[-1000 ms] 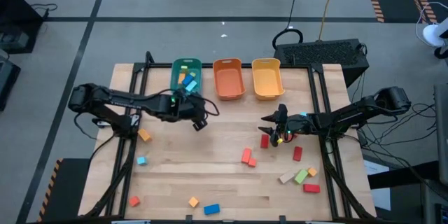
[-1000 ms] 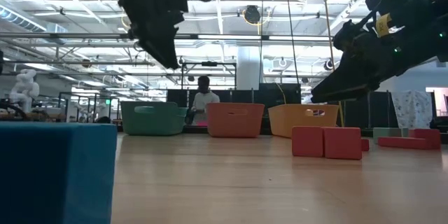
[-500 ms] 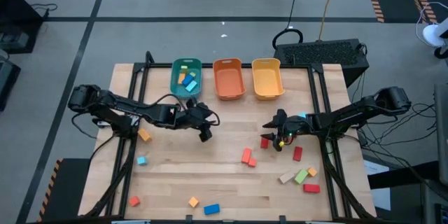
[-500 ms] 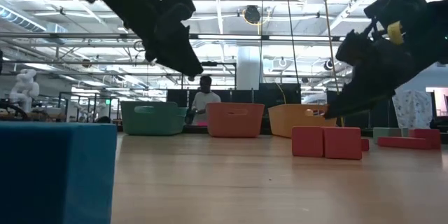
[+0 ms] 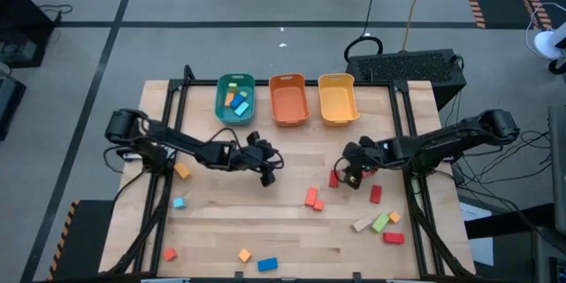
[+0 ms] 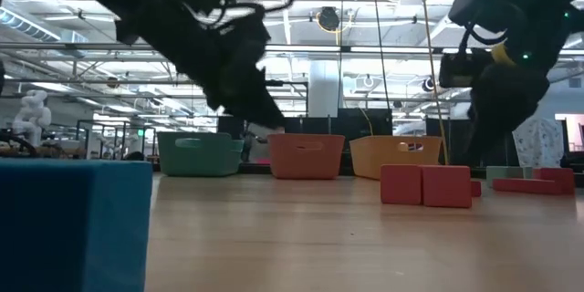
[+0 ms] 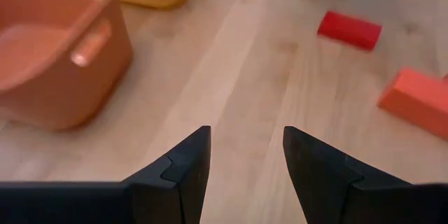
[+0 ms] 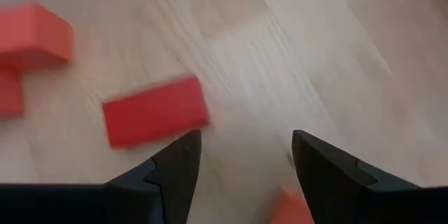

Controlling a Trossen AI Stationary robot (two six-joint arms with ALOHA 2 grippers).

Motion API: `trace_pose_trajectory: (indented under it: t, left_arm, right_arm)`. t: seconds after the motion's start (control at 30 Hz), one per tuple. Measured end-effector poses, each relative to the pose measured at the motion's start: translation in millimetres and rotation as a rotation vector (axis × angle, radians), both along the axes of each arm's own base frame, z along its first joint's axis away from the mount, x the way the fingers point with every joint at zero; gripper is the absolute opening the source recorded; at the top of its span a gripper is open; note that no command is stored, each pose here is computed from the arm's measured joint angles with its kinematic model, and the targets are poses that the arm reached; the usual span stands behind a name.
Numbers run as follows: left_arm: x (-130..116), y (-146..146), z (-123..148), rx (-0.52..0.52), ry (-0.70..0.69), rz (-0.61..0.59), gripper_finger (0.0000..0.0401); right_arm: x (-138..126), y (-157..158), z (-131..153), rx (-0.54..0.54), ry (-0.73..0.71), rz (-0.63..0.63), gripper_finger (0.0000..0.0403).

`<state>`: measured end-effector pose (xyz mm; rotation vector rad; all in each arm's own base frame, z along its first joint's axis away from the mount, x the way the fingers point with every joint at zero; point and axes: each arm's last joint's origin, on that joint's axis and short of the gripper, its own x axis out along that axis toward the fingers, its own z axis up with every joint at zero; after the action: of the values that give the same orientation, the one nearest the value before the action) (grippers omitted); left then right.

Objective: Sort blocks by size
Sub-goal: Put the right orange thin rectangular block into the blue bin

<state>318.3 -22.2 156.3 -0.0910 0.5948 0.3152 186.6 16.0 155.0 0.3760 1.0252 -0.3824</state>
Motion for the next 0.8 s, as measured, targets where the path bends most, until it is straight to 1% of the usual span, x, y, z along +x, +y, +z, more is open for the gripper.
trace_pose_trajectory:
  t: [0.1,0.2,0.3,0.47,0.7,0.8]
  left_arm:
    - [5,0,-13,0.015,0.015,-0.010,0.0182]
    - [6,0,-27,0.041,0.076,-0.026,0.0182]
    - [7,-1,-36,0.044,0.105,-0.034,0.0182]
    - [10,-1,-44,0.041,0.091,-0.037,0.0182]
    - [13,-1,-43,0.039,0.061,-0.037,0.0182]
    - [15,-2,-39,0.036,0.028,-0.036,0.0182]
  right_arm:
    - [-7,-1,-1,0.020,0.083,-0.053,0.0210]
    - [-16,-1,-4,0.043,0.171,-0.114,0.0210]
    - [-22,2,-6,0.057,0.231,-0.151,0.0210]
    - [-24,8,-6,0.075,0.240,-0.149,0.0210]
    - [-25,15,-6,0.084,0.237,-0.147,0.0210]
    - [-25,16,-7,0.082,0.242,-0.155,0.0210]
